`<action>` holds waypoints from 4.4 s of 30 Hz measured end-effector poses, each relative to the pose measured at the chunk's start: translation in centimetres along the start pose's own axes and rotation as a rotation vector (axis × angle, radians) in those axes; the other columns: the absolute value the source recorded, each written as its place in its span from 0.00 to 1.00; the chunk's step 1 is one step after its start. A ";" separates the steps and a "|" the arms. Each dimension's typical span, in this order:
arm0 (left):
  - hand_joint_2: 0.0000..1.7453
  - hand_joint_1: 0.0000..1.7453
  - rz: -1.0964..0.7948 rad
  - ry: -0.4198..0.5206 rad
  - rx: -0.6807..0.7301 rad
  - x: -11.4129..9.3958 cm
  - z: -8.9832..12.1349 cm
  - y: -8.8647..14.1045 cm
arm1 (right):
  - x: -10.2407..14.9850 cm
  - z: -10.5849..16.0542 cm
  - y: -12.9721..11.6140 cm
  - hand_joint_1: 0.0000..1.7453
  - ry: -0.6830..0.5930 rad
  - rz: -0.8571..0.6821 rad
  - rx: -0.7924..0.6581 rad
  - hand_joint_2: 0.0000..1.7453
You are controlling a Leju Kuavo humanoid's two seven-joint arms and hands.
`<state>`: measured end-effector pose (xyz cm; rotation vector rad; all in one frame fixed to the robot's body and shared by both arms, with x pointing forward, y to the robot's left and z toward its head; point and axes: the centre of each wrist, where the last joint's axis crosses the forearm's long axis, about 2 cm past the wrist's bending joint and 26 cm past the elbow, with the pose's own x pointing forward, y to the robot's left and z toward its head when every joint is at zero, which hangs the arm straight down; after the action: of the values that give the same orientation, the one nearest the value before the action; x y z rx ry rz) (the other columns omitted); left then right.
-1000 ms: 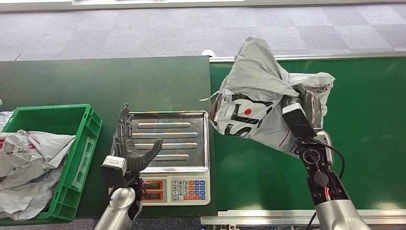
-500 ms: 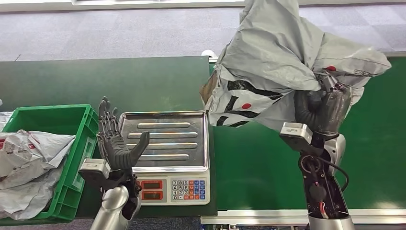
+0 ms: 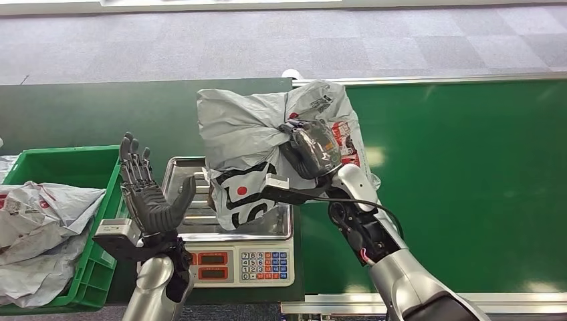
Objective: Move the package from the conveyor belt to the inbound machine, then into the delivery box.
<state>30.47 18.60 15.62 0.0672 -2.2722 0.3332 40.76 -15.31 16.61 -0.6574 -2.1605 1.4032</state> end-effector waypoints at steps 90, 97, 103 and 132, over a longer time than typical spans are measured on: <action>1.00 0.00 -0.056 -0.001 -0.176 -0.8 0.8 -1.1 | 0.9 0.4 3.0 0.00 0.381 -1.191 -0.388 1.00; 1.00 0.00 -0.095 0.006 -0.295 -1.5 1.6 -1.8 | 0.8 1.2 3.3 0.00 0.430 -1.176 -0.397 1.00; 1.00 0.00 -0.106 0.010 -0.371 -1.8 1.9 -2.3 | 0.8 1.8 3.6 0.00 0.443 -1.172 -0.392 1.00; 1.00 0.00 -0.340 0.098 -0.755 -4.2 4.2 -3.8 | 0.3 2.5 3.5 0.00 0.432 -1.163 -0.356 1.00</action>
<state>30.79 13.58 10.68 0.0414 -2.1012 -0.6829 39.47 -15.55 12.49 0.2169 -1.8577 0.2347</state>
